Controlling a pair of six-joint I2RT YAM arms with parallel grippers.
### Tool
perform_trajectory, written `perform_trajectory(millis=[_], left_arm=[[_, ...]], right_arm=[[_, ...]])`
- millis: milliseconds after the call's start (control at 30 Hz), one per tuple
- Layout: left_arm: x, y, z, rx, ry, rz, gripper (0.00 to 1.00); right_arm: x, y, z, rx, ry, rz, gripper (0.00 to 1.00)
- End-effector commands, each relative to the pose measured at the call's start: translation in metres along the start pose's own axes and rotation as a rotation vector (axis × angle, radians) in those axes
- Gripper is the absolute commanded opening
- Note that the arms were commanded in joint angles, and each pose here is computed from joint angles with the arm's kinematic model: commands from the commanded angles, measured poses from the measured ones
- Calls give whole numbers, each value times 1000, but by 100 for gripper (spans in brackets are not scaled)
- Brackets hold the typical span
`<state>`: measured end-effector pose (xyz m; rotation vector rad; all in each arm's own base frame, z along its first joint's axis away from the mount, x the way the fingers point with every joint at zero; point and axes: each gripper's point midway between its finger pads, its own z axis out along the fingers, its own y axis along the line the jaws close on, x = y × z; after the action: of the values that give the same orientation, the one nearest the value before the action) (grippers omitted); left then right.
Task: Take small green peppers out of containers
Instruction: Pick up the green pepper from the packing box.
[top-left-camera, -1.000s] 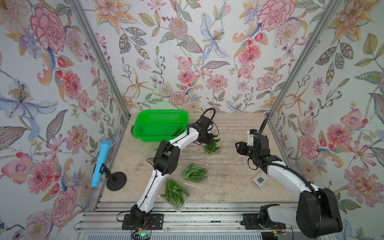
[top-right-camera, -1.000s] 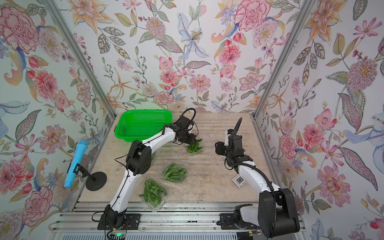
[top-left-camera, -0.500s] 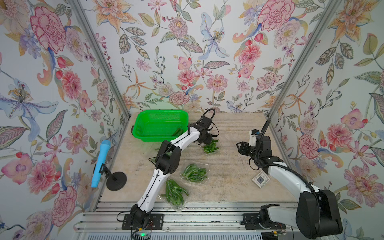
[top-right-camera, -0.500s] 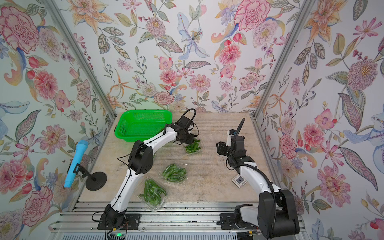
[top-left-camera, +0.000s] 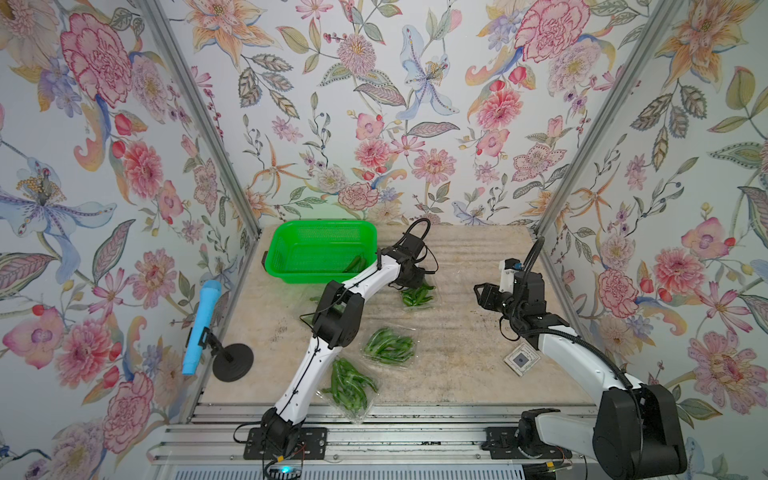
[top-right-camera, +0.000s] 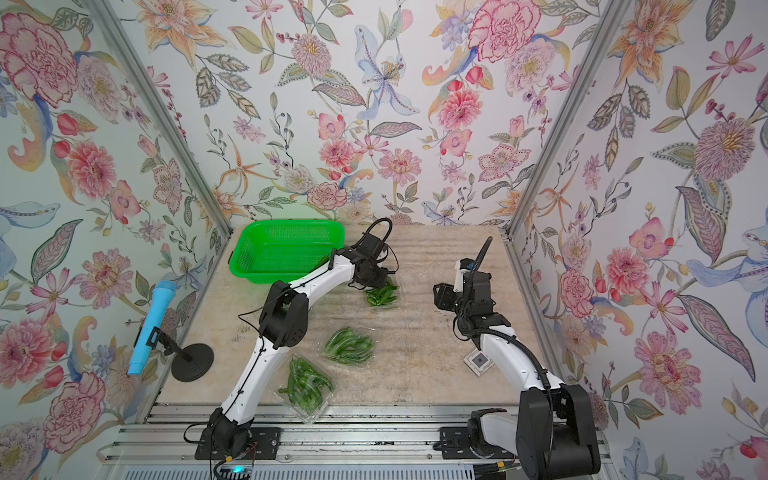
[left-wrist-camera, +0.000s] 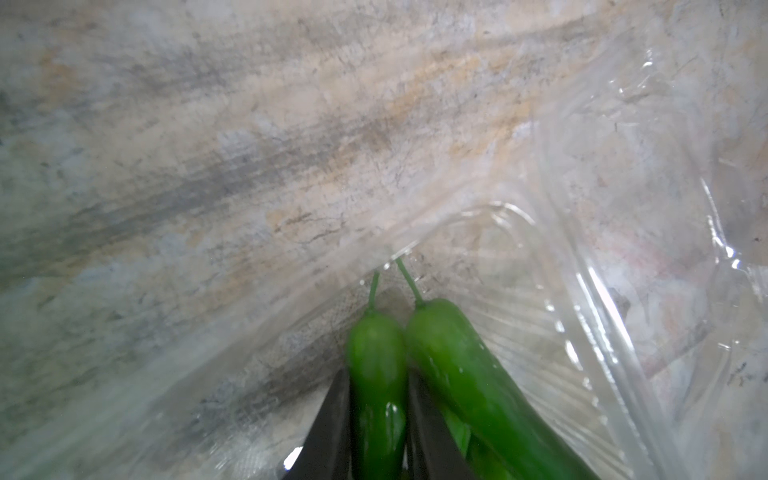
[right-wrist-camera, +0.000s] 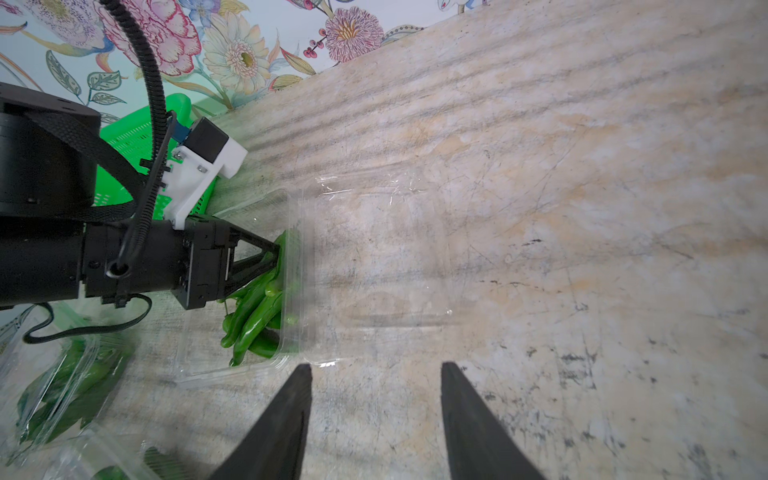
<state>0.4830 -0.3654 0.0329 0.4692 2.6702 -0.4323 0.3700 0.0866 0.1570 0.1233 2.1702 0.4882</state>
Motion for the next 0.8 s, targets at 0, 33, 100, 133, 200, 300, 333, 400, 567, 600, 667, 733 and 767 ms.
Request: perform_trajectory(millis=[0,33,100,133,200,300,333,400,567,600,667,733,767], left_arm=[[-14,-5,-32,-2,-60,3,20],[-17,-6,-39,-1,-75,6,19],[-22,-8,-51,0,-96,9,20],[-25,-10,-59,5,-113,10,20],[-30,-10,-71,7,-145,13,20],[-33,-14,-84,20,-166,19,19],[-34,-14,-88,22,-171,21,19],[-35,-15,-93,22,-175,31,19],[-51,9,-128,5,-265,-8,17],[-55,15,-137,3,-284,-19,17],[-66,33,-159,-8,-329,-37,17],[-73,58,-175,-32,-352,-64,17],[-77,71,-182,-44,-363,-80,17]], right_arm=[[-10,8,-4,-36,-29,-1,52],[-11,10,-4,-43,-28,-2,52],[-12,14,-3,-57,-24,-6,52],[-13,16,-3,-62,-24,-7,52],[-15,21,-1,-73,-20,-13,52],[-17,29,2,-85,-13,-28,52],[-18,31,3,-88,-12,-30,52],[-20,36,5,-94,-12,-35,52],[-19,49,9,-113,-3,-50,52],[-19,52,11,-117,-1,-53,52],[-15,57,15,-121,10,-58,52],[-14,66,19,-131,16,-68,52],[-13,70,21,-135,21,-73,52]])
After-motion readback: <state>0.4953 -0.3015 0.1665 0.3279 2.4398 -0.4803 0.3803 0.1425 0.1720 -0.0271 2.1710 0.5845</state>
